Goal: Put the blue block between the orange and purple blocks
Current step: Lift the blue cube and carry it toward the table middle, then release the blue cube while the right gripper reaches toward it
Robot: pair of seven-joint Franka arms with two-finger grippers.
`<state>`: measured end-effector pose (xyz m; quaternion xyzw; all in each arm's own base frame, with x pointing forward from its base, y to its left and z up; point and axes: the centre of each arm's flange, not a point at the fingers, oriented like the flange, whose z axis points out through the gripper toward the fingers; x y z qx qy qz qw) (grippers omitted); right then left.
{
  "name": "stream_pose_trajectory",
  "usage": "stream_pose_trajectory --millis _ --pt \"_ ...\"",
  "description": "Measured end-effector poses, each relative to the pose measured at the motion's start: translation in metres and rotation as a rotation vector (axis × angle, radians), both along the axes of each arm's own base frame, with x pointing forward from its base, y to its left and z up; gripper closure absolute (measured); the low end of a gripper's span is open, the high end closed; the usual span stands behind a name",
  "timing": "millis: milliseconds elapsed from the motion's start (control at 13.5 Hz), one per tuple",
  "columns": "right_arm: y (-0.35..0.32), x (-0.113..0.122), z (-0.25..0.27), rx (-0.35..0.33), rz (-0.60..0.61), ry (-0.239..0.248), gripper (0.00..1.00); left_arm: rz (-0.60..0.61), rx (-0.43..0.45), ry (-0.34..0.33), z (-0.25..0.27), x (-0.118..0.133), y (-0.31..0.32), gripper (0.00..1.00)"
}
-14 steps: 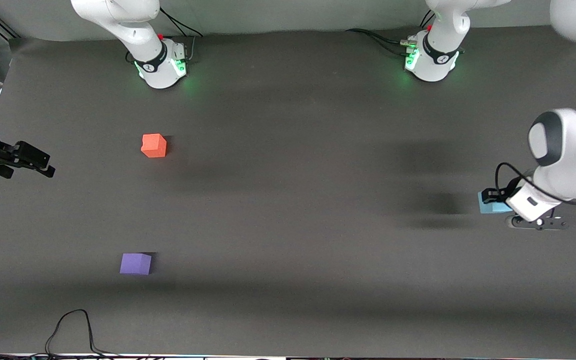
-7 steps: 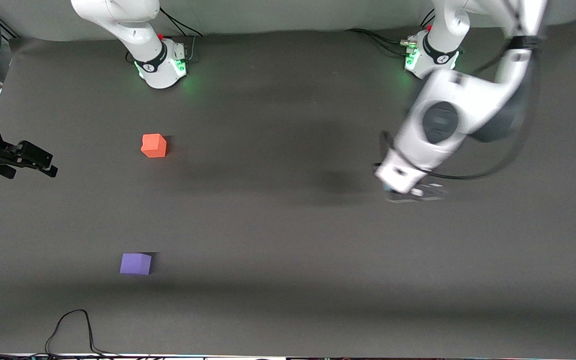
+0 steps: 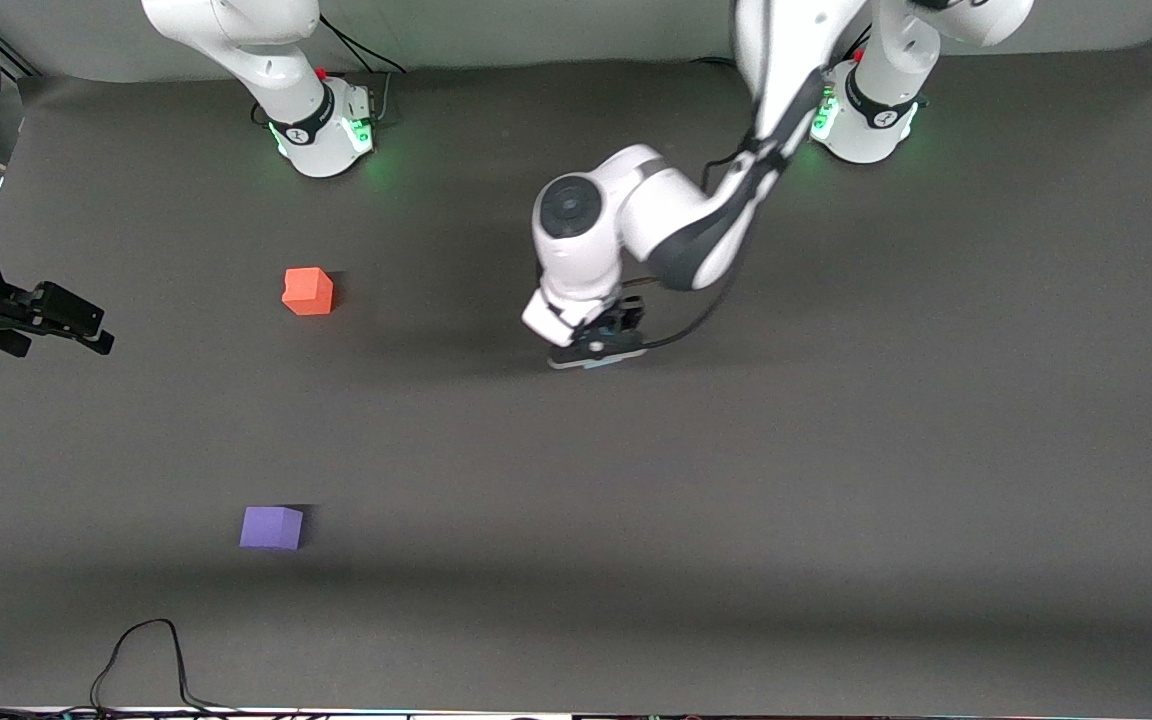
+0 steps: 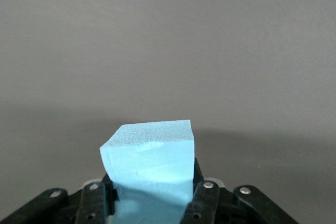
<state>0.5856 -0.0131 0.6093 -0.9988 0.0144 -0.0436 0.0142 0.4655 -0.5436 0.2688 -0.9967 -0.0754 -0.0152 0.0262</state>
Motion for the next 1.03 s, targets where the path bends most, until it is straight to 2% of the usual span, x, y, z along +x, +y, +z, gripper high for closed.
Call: stream_pose_trajectory --millis 221,443,517,664,812,886,1034 --pt "0.0 0.0 0.0 0.0 0.0 0.001 0.0 -0.022 -0.013 -0.01 -0.055 -0.011 -0.022 0.47" --pt "0.0 -0.001 -0.002 0.001 0.0 0.019 0.0 -0.029 -0.035 -0.026 -0.069 -0.01 -0.027 0.47" --pt "0.0 -0.002 -0.003 0.001 0.001 0.026 0.0 -0.028 -0.038 -0.031 -0.067 -0.008 -0.027 0.41" --pt "0.0 -0.003 -0.004 0.001 0.001 0.035 0.0 -0.022 -0.044 -0.043 -0.061 -0.002 -0.027 0.21" --pt "0.0 -0.002 -0.006 0.001 0.001 0.04 0.0 0.006 -0.045 -0.049 -0.04 0.016 -0.018 0.01" --pt "0.001 -0.002 -0.008 0.001 0.003 0.044 0.0 0.024 -0.04 -0.03 -0.017 0.03 -0.006 0.01" --pt "0.003 0.001 -0.015 0.002 0.007 0.058 0.0 0.037 -0.08 0.043 0.061 0.07 0.043 0.0"
